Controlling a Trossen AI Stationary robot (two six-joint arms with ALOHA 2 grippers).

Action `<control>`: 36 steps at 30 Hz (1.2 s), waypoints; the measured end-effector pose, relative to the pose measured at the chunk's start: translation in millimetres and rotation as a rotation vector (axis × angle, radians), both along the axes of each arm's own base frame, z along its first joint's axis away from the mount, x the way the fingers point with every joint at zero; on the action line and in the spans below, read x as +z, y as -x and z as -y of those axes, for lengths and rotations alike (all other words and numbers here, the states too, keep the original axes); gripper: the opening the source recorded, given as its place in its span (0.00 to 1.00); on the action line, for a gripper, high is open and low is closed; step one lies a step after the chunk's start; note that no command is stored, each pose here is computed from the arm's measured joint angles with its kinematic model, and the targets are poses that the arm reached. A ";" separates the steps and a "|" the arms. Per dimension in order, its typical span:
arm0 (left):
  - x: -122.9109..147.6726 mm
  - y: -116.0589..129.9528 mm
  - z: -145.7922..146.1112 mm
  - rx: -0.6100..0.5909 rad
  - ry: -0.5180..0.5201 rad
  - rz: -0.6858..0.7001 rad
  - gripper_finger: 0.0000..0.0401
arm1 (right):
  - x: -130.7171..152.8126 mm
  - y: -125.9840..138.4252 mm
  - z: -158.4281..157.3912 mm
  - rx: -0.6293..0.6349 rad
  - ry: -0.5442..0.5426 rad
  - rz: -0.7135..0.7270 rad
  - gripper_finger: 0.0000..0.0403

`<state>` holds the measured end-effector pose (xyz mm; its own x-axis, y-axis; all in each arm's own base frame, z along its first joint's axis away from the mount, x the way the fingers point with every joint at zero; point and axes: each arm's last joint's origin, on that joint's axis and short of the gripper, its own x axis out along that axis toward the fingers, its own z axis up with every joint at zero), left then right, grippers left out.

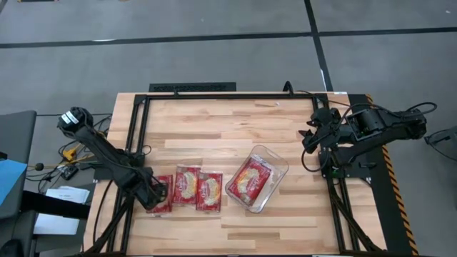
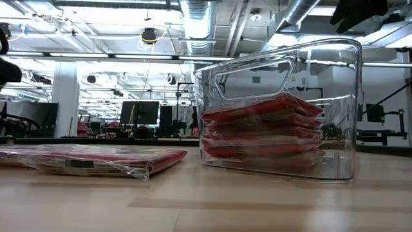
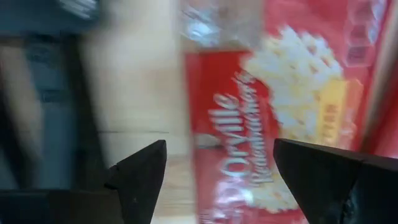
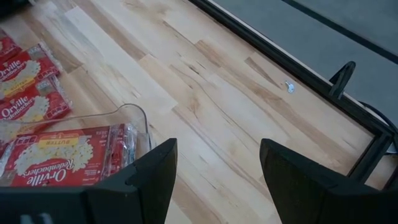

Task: Sort popcorn bags into baskets
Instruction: Put the left red popcorn packet into the transparent bin

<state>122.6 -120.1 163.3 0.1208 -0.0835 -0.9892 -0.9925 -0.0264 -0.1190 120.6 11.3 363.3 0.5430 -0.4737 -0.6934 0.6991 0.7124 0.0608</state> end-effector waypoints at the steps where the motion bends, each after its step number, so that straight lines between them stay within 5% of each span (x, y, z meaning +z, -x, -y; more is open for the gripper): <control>1: 3.8 0.5 -0.3 -0.001 -0.011 -0.020 0.71 | 0.0 0.0 0.0 0.000 0.000 0.000 0.63; 14: -26.0 7.3 -8.5 0.000 -0.005 0.040 0.71 | 0.3 -0.4 0.0 -0.003 0.001 0.007 0.63; 20: -26.2 2.5 -6.4 -0.007 0.015 0.175 0.69 | 0.5 -0.6 0.0 -0.014 -0.005 0.016 0.63; 25: -26.0 0.1 -6.1 -0.004 -0.009 0.228 0.54 | 1.0 -1.1 0.4 -0.024 0.008 0.027 0.63; 36: -25.7 -5.0 -10.1 -0.011 -0.171 0.384 0.06 | 2.1 -2.5 0.2 -0.025 0.012 0.044 0.63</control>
